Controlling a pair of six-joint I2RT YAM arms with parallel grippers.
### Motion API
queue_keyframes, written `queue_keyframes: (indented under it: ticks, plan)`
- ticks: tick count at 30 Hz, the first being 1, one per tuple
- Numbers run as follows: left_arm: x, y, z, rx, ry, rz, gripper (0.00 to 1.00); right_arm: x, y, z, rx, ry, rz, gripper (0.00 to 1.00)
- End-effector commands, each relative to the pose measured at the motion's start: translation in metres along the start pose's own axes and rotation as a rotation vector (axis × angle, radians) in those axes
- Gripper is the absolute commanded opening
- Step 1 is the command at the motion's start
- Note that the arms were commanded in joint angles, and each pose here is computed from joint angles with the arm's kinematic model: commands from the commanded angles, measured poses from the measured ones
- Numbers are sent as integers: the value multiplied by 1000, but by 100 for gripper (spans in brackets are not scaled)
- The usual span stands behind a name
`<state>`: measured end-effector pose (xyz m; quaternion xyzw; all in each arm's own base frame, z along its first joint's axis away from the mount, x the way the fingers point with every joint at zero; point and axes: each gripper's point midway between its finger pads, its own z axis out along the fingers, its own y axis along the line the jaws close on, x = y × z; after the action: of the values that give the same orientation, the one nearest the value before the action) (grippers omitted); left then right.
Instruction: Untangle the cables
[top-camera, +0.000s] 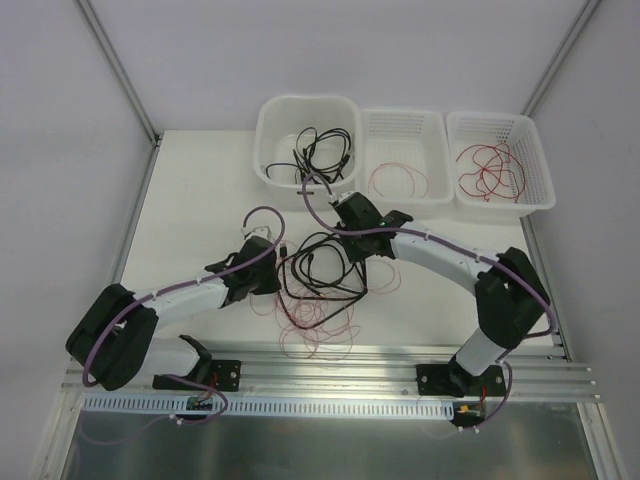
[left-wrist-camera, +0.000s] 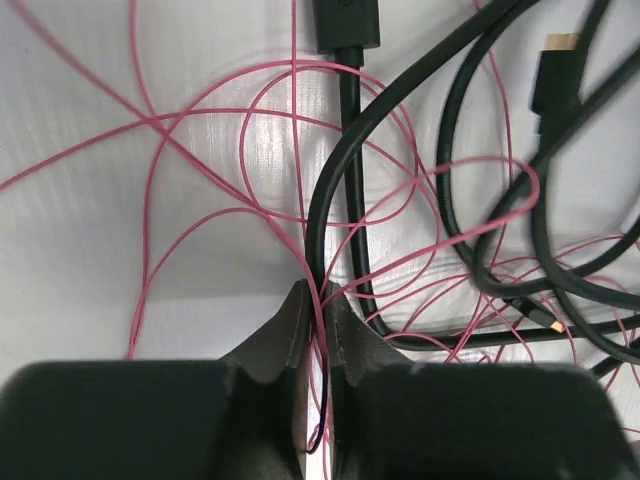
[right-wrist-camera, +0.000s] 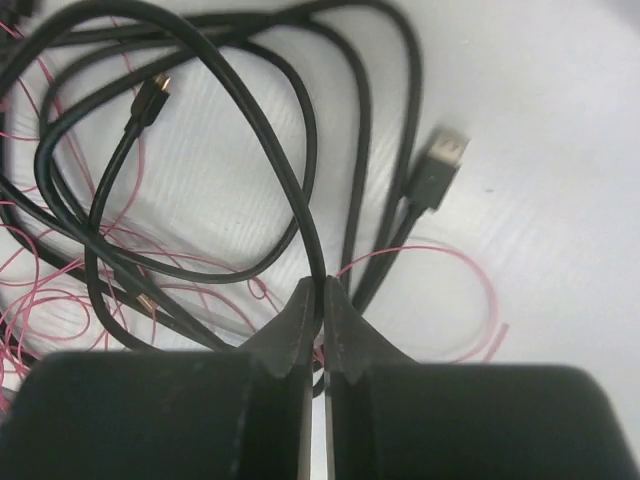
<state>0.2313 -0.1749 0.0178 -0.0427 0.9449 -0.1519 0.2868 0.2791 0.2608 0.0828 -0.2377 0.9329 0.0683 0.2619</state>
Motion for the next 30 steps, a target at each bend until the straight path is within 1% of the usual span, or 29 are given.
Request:
queue_keyframes:
  ticks: [1, 3, 7, 10, 12, 15, 16, 18, 19, 22, 24, 25, 26, 27, 28, 29, 30]
  plan:
    - [-12, -4, -6, 24, -38, -17, 0, -6, -33, -39, 127, -64, -9, 1]
    - [-16, -5, -15, 36, -58, -12, 0, 2, -52, -48, 176, -64, 5, 1]
    - [-47, -18, -55, 101, -179, 23, 0, 27, -98, -61, 274, -40, 69, 1]
    - [-68, -19, -80, 100, -260, 62, 2, 48, -125, -75, 338, -20, 117, 1]
    - [-84, -19, -96, 92, -314, 81, 4, 63, -150, -88, 412, -3, 176, 1]
    - [-96, -15, -110, 64, -347, 93, 5, 83, -187, -115, 521, -8, 319, 1]
    - [-98, -12, -113, 53, -358, 99, 6, 98, -205, -126, 578, 24, 397, 1]
    - [-102, -7, -117, 30, -371, 102, 7, 106, -215, -141, 592, -19, 513, 1]
    - [-106, -4, -119, 17, -385, 105, 7, 110, -218, -144, 565, -32, 579, 1]
    - [-109, -3, -119, 6, -386, 109, 8, 107, -209, -141, 479, -76, 615, 2]
    - [-106, -7, -114, 19, -356, 117, 9, 104, -197, -129, 396, -73, 597, 10]
    - [-104, -12, -112, 38, -336, 133, 9, 98, -180, -122, 302, -77, 569, 14]
    - [-102, -22, -111, 81, -307, 143, 10, 95, -172, -117, 265, -81, 543, 24]
    - [-96, -25, -103, 90, -267, 154, 10, 89, -164, -114, 232, -105, 511, 29]
    - [-95, -30, -101, 109, -250, 160, 10, 82, -144, -112, 173, -121, 449, 34]
    - [-91, -36, -99, 141, -224, 170, 10, 76, -135, -111, 148, -137, 418, 42]
    - [-86, -38, -93, 146, -197, 172, 10, 65, -127, -113, 118, -176, 389, 45]
